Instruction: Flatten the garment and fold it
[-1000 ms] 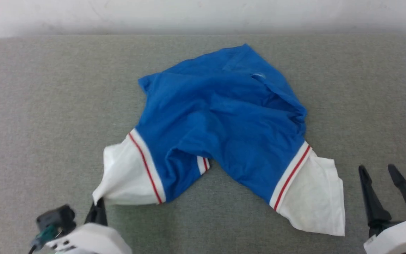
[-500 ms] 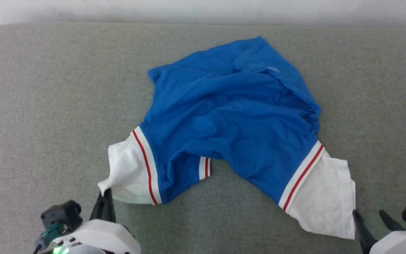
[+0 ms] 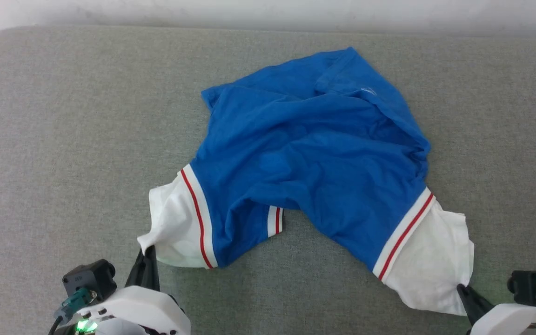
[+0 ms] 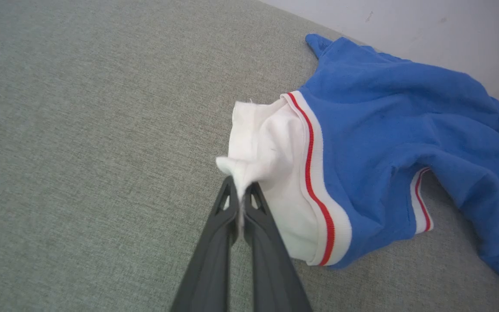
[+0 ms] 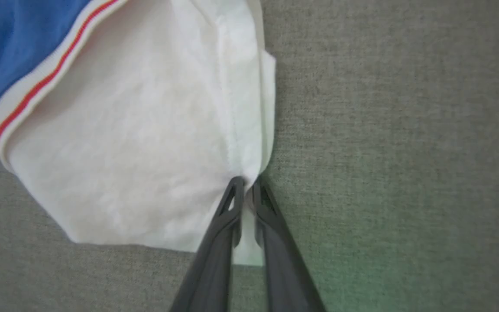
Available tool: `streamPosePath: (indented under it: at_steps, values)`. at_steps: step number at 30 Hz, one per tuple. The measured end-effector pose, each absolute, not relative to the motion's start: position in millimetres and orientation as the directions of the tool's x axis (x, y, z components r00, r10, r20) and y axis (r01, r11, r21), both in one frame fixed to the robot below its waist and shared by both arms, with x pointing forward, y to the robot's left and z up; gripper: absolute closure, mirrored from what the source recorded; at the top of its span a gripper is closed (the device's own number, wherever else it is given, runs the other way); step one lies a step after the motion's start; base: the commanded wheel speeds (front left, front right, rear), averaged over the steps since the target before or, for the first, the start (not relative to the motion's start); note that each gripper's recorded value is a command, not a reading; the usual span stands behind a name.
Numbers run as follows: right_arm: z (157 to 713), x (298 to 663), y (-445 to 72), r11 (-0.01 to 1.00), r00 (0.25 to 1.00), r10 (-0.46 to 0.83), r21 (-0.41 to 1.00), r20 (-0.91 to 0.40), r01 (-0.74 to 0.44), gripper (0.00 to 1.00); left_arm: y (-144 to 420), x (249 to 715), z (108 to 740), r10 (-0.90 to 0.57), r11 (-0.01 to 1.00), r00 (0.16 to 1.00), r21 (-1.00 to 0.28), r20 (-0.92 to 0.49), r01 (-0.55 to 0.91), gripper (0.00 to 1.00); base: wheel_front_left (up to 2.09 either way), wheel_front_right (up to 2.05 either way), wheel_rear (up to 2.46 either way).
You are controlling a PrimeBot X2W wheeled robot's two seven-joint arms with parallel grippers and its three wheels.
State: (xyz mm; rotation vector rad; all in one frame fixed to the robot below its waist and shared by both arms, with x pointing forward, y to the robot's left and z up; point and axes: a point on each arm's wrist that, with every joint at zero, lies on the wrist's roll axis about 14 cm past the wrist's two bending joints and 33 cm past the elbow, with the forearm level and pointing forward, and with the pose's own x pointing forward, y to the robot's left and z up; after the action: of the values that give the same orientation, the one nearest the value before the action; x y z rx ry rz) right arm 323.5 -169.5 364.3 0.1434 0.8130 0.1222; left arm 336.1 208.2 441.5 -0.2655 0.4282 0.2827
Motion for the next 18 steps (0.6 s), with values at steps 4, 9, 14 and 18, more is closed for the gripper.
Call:
streamPosePath:
  at_steps: [4,9,14,18]
  values:
    - [371.7,327.0,-171.1,0.982,0.714,0.155,0.185,-0.682,-0.037,1.00,203.8,337.5,443.2,0.198,0.926,0.881,-0.214,-0.430,-0.312,1.00,0.00,0.00,0.00]
    - [418.2,360.8,-181.5,0.977,0.852,0.122,0.211,-0.509,-0.014,1.00,190.8,352.7,468.0,0.147,0.908,0.930,-0.328,-0.336,-0.262,1.00,0.00,0.00,0.00]
    - [521.2,408.3,-186.1,0.972,0.977,0.117,0.222,-0.180,-0.075,1.00,173.7,383.5,534.4,0.059,0.883,0.991,-0.456,-0.122,-0.109,1.00,0.00,0.00,0.00]
    - [615.9,428.4,-190.7,0.979,0.988,0.133,0.147,0.077,-0.144,1.00,170.9,406.0,602.7,0.030,0.868,0.996,-0.497,0.081,0.014,1.00,0.00,0.00,0.00]
